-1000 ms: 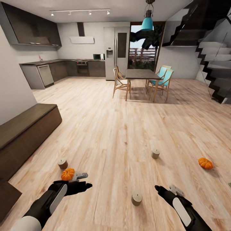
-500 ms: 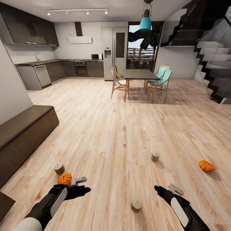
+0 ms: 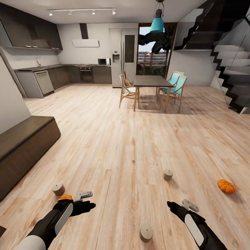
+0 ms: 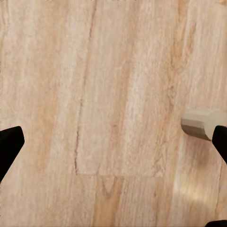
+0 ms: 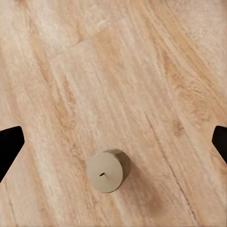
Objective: Place each of the two pumpkins and all three candles from the living room inside a cabinet in the living room (use any cabinet), then make sure every cabinet is closed, and position the cauldron so it is next to a table in the living room.
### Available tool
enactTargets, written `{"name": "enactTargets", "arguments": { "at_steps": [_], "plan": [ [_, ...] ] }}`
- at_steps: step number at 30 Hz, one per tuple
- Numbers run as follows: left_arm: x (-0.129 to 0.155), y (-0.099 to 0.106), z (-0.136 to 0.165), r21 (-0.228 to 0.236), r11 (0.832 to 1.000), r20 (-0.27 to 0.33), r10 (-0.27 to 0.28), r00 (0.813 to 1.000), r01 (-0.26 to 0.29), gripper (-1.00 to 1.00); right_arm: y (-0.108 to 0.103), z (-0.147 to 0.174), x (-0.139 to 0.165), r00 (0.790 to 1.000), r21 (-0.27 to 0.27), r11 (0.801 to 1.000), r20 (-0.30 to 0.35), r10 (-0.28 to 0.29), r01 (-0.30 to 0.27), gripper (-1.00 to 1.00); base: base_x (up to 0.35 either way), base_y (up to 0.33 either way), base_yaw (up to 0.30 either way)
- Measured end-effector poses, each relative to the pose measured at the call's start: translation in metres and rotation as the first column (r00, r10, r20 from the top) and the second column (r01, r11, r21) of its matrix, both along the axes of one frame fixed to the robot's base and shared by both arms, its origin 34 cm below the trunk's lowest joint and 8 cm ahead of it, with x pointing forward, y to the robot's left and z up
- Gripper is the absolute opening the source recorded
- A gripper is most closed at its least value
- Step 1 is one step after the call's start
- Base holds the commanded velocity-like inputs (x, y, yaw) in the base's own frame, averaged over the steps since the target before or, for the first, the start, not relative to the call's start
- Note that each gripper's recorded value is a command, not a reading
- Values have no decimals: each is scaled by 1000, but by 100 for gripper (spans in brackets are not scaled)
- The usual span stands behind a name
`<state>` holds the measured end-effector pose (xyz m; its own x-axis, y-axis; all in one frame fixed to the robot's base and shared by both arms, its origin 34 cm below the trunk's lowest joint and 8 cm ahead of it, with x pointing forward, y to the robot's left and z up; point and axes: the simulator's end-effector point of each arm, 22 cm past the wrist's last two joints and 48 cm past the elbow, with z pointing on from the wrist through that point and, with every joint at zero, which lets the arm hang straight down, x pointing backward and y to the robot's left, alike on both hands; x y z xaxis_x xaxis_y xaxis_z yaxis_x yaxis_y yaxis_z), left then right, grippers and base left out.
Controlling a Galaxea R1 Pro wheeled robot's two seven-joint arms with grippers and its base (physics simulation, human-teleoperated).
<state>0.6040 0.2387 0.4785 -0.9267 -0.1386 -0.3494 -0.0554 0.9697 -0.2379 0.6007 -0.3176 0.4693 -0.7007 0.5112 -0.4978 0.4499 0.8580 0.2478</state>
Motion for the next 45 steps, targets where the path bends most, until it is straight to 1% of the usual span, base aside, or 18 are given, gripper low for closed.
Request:
{"name": "enactTargets", "arguments": {
  "at_steps": [4, 5, 7, 9, 10, 14, 15, 19, 21, 26, 28, 31, 34, 35, 39, 42, 43, 45],
  "plan": [
    [0, 0, 0, 3, 1000, 0, -2, 1000, 2, 100, -3, -11, -14, 999, -24, 1000, -52, -8, 7, 100, 18, -8, 0],
    [0, 0, 0, 3, 1000, 0, -3, 1000, 3, 100, -4, -16, -20, 997, -39, 999, -77, -12, 9, 100, 8, -4, 0],
    [0, -1, 0, 4, 1000, 0, -5, 1000, 5, 100, 5, -32, -40, 987, -84, 996, -158, -10, -4, 100, 6, -3, 0],
    [-1, -6, -1, -1, 1000, -1, -9, 1000, 9, 100, 19, -38, -47, 979, -106, 994, -202, 6, -27, 100, 3, -2, 0],
    [-1, -16, -1, -14, 1000, -2, -14, 1000, 14, 100, 39, -40, -45, 973, -122, 991, -228, 29, -59, 100, 2, -1, 0],
    [-2, -36, 0, -38, 999, -1, -24, 1000, 24, 100, 82, -38, -41, 955, -165, 977, -284, 84, -135, 100, 1, 0, 0],
    [0, -41, 1, -44, 999, 5, -24, 1000, 24, 100, 96, -37, -40, 946, -185, 969, -308, 99, -162, 100, 0, 0, 0],
    [2, -47, 2, -50, 999, 20, -20, 1000, 21, 100, 110, -33, -36, 936, -216, 957, -332, 116, -195, 100, 0, 0, 0],
    [2, -46, 0, -47, 999, 23, -16, 1000, 17, 100, 112, -32, -35, 935, -223, 954, -334, 117, -199, 100, 24, -26, 0],
    [-6, -31, -16, 17, 1000, 15, 21, 1000, -21, 100, 113, -30, -33, 935, -233, 952, -335, 114, -199, 100, 85, -110, 0],
    [-9, -31, -20, 25, 999, 12, 27, 1000, -28, 100, 113, -30, -32, 936, -234, 952, -334, 111, -196, 100, 118, -138, 0],
    [-16, -40, -27, 22, 999, 4, 33, 999, -33, 100, 110, -29, -31, 938, -238, 952, -331, 106, -192, 100, 119, -134, 0],
    [-32, -65, -39, 7, 1000, -26, 20, 999, -20, 100, 98, -27, -27, 945, -256, 951, -317, 85, -172, 100, 98, -170, 0],
    [-38, -75, -42, 3, 1000, -35, 8, 999, -8, 100, 93, -26, -24, 950, -266, 951, -302, 73, -157, 100, 58, -195, 0],
    [-46, -88, -47, 5, 1000, -44, -24, 999, 24, 100, 89, -19, -12, 964, -273, 953, -259, 58, -131, 100, 34, -127, 0],
    [-48, -94, -48, 7, 999, -41, -42, 998, 42, 100, 94, -4, 8, 978, -268, 957, -201, 61, -115, 100, 15, -54, 0],
    [-48, -96, -48, 9, 999, -38, -48, 998, 48, 100, 99, 11, 26, 986, -260, 960, -152, 66, -105, 100, 8, -29, 0],
    [-48, -97, -48, 10, 999, -35, -52, 998, 52, 100, 105, 26, 40, 991, -245, 964, -111, 76, -102, 100, 6, -21, 0]
  ]
}}
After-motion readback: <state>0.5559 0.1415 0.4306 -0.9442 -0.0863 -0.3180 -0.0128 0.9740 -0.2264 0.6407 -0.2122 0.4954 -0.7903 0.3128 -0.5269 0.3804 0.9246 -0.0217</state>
